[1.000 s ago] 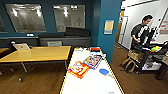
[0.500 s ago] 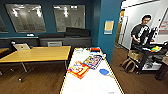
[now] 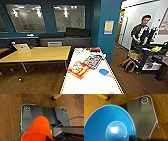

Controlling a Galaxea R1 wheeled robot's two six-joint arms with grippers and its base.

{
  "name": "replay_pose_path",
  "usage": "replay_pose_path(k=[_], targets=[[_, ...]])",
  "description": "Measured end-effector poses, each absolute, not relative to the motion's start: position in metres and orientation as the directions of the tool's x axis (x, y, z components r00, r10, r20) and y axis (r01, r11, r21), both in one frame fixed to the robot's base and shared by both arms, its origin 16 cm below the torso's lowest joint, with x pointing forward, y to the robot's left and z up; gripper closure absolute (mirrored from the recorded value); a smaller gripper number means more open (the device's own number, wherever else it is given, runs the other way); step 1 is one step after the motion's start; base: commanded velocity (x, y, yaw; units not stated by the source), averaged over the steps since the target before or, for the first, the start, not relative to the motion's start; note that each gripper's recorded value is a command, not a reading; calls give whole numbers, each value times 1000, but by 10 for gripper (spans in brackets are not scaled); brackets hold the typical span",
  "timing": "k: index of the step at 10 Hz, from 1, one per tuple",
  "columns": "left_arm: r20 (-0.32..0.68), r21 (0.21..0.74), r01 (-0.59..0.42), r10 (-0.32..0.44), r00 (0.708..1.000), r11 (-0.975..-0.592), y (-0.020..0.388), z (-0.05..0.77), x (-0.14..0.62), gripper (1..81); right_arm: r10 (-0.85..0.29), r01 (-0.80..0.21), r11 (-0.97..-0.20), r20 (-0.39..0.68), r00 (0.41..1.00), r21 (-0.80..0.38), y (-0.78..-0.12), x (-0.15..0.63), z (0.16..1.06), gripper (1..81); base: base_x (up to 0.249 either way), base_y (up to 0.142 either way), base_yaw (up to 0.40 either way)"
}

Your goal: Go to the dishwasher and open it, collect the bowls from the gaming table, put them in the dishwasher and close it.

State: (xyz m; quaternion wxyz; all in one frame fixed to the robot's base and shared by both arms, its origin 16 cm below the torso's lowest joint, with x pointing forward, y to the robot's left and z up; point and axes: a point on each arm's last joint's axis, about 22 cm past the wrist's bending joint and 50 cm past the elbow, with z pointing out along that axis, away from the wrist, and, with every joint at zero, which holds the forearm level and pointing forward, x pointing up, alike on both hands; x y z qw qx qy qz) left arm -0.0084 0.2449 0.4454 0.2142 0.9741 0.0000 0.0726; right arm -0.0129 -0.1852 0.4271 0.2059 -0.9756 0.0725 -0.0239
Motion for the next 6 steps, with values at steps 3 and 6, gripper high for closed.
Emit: replay_pose_path(k=[3,6], targets=[[147,413,-33,31,989,-910,248,445,-4,811,-139,-117,-909,25,990,-400,-185,-8,426,811,-110,0,0],[127,417,-27,29,992,-909,243,444,-22,811,-140,-129,-911,1,990,-392,-186,-28,425,811,-145,0,0]])
